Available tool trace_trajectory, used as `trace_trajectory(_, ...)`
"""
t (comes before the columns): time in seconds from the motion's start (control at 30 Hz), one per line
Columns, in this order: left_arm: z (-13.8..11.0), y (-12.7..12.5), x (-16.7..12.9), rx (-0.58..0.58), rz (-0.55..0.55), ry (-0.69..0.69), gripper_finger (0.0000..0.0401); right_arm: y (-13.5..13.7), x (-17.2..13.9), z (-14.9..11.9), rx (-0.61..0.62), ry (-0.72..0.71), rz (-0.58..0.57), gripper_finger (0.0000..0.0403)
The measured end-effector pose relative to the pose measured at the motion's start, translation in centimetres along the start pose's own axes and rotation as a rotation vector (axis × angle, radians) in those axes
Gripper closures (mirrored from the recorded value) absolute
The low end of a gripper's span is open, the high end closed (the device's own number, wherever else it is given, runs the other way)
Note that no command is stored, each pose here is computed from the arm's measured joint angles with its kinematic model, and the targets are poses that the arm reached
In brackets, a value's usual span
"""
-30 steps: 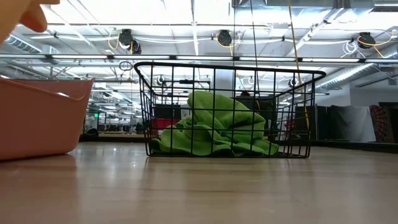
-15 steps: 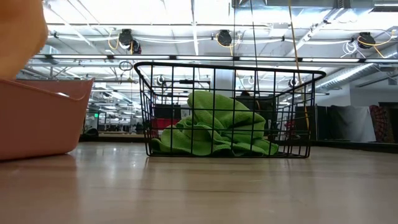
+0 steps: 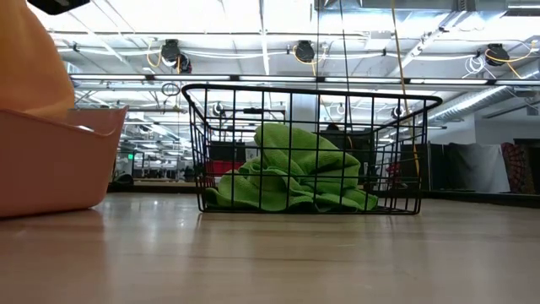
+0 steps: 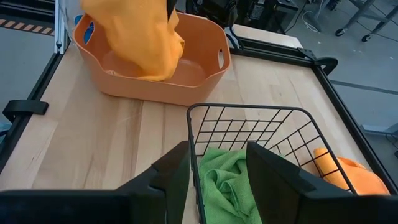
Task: Sort microfiber towel by color & place in baskets
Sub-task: Put the bottom orange microfiber cloth into the orange bin
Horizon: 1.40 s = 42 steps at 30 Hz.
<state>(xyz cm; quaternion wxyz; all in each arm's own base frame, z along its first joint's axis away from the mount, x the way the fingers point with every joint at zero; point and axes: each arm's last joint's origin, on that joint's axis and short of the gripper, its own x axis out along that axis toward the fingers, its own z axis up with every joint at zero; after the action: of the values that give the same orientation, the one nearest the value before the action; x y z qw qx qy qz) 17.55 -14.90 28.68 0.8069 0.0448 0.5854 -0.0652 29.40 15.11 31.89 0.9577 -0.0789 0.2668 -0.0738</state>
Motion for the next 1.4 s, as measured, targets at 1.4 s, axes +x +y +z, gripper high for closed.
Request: trace_trajectory(1.4, 0.4, -1.4, 6.4, -0.061, 0.236, 0.307, 0.0253, 1.3, 0.5, -0.7, -0.036, 0.021, 0.013, 0.0255)
